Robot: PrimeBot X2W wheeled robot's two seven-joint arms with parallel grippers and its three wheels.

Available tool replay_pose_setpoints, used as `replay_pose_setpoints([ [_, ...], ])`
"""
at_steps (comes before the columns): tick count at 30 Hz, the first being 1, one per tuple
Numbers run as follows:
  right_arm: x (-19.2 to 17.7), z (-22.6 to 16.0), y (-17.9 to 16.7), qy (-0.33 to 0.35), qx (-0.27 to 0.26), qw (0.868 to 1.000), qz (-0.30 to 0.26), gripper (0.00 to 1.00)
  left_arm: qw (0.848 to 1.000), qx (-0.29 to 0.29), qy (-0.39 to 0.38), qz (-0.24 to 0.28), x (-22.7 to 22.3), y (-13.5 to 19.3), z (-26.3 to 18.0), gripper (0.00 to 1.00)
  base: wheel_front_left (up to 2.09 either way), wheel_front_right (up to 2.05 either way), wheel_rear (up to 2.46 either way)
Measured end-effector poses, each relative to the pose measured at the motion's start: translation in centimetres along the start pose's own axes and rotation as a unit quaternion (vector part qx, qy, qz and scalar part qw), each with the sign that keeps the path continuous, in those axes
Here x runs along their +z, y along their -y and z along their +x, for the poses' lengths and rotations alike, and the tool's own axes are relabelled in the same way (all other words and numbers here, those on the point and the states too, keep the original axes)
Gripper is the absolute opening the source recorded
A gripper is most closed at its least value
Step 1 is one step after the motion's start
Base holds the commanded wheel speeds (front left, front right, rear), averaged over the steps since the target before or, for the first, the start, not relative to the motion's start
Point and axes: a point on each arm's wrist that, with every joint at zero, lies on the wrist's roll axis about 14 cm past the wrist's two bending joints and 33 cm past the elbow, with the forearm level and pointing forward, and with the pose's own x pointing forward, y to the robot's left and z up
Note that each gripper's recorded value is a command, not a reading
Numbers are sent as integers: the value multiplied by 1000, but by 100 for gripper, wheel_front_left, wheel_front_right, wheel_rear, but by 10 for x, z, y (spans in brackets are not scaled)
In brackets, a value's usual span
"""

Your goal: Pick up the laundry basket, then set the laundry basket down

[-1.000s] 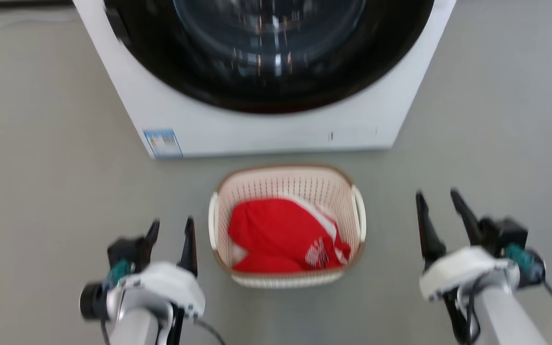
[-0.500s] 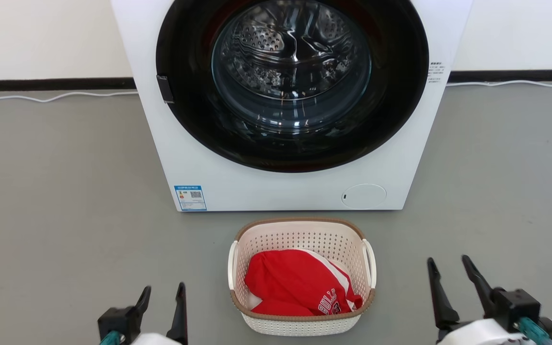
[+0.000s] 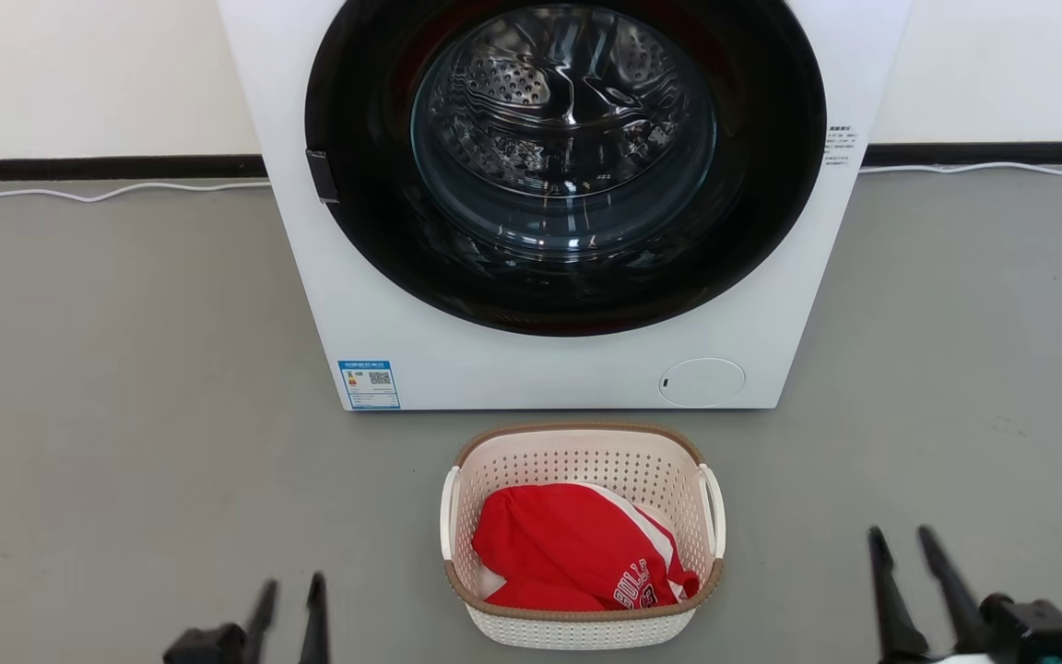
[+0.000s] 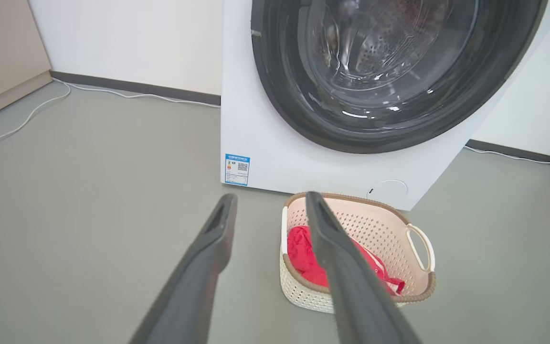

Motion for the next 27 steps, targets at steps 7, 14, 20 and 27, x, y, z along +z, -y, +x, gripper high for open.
replay_pose_setpoints([
  [7, -25, -7, 0, -42, -7, 999, 18, 0, 998, 14, -57, -11, -35, -6, -17, 0, 0, 0, 0],
  [14, -26, -7, 3, -45, -19, 997, 58, 0, 997, 23, -63, -48, -36, -8, -16, 0, 0, 0, 0],
  [20, -28, -7, 5, -49, -28, 994, 94, 0, 994, 32, -67, -80, -36, -10, -14, 0, 0, 0, 0],
  [27, -29, -6, 7, -52, -38, 989, 135, 0, 990, 39, -70, -118, -36, -13, -13, 0, 0, 0, 0],
])
